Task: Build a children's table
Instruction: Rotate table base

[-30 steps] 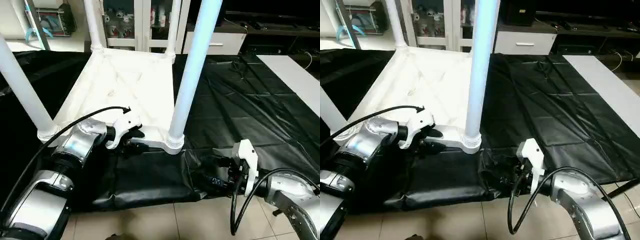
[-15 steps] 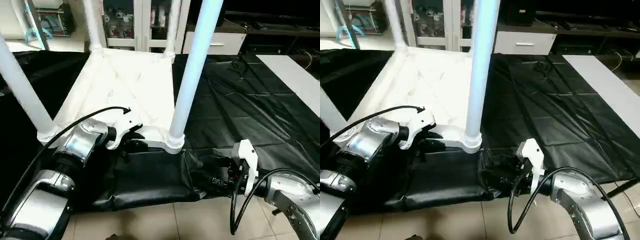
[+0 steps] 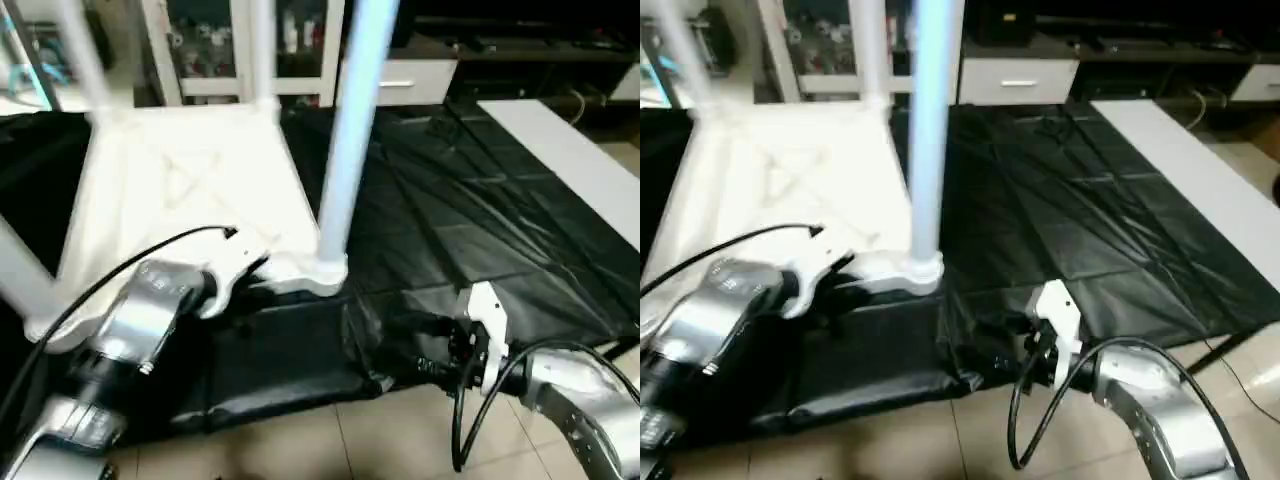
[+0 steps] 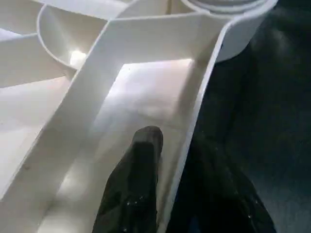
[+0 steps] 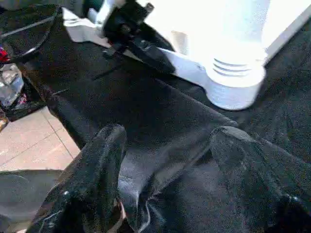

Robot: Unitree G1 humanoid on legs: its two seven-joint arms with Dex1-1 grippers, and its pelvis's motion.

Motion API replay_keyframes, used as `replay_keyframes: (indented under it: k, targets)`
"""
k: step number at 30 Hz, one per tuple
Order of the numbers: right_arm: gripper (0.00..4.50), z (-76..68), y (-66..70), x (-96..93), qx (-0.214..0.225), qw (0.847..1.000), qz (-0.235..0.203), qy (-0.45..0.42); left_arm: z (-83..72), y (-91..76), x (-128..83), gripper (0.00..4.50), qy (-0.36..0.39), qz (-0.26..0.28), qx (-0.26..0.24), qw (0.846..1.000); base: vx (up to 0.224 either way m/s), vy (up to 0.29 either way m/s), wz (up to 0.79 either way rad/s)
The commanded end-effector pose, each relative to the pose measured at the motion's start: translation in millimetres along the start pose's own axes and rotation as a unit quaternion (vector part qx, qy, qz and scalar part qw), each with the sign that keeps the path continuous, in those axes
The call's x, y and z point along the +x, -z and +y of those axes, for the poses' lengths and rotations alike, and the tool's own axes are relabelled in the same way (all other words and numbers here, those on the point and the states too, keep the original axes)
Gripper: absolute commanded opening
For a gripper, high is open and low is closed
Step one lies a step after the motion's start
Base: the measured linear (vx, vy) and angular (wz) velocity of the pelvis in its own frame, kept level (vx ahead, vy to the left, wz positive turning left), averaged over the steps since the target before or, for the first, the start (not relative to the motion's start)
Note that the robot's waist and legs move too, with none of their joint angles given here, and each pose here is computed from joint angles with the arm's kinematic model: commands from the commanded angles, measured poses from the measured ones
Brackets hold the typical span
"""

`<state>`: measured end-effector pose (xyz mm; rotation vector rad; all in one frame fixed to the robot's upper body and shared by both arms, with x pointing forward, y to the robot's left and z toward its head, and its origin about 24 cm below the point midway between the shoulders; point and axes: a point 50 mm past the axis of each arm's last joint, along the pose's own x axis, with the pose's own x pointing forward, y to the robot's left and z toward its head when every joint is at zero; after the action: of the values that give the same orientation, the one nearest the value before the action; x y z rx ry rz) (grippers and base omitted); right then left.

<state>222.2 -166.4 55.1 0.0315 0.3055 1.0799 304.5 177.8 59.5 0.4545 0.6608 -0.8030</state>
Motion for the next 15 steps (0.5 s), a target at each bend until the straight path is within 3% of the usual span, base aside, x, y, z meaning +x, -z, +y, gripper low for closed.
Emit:
replay_keyframes:
  k: [1,4,8,9,15]
  targets:
    - [3.11,-2.4,-4.1,0.4,-0.014,1.000,-0.003,0.000,-1.7,29.0,-3,0.71,-0.026,0.065,-0.033,0.997,0.000,0.000,0.00]
    - [3.11,-6.3,-4.8,1.3,-0.020,1.000,0.000,0.012,-17.0,19.2,3,0.69,0.012,0.026,0.000,1.000,0.000,0.000,0.00]
    - [3.11,-22.9,-8.1,2.1,-0.043,0.996,-0.005,0.078,-35.9,-1.0,13,0.67,0.052,-0.051,0.044,0.996,0.000,0.000,0.00]
    - [3.11,-27.5,-12.7,1.8,-0.042,0.995,-0.018,0.091,-40.4,-6.1,16,0.67,0.055,-0.062,0.018,0.996,0.000,0.000,0.00]
    - [3.11,-27.4,-17.4,-4.9,-0.047,0.996,-0.023,0.079,-48.1,-18.5,18,0.66,0.074,-0.084,0.009,0.994,0.000,0.000,0.00]
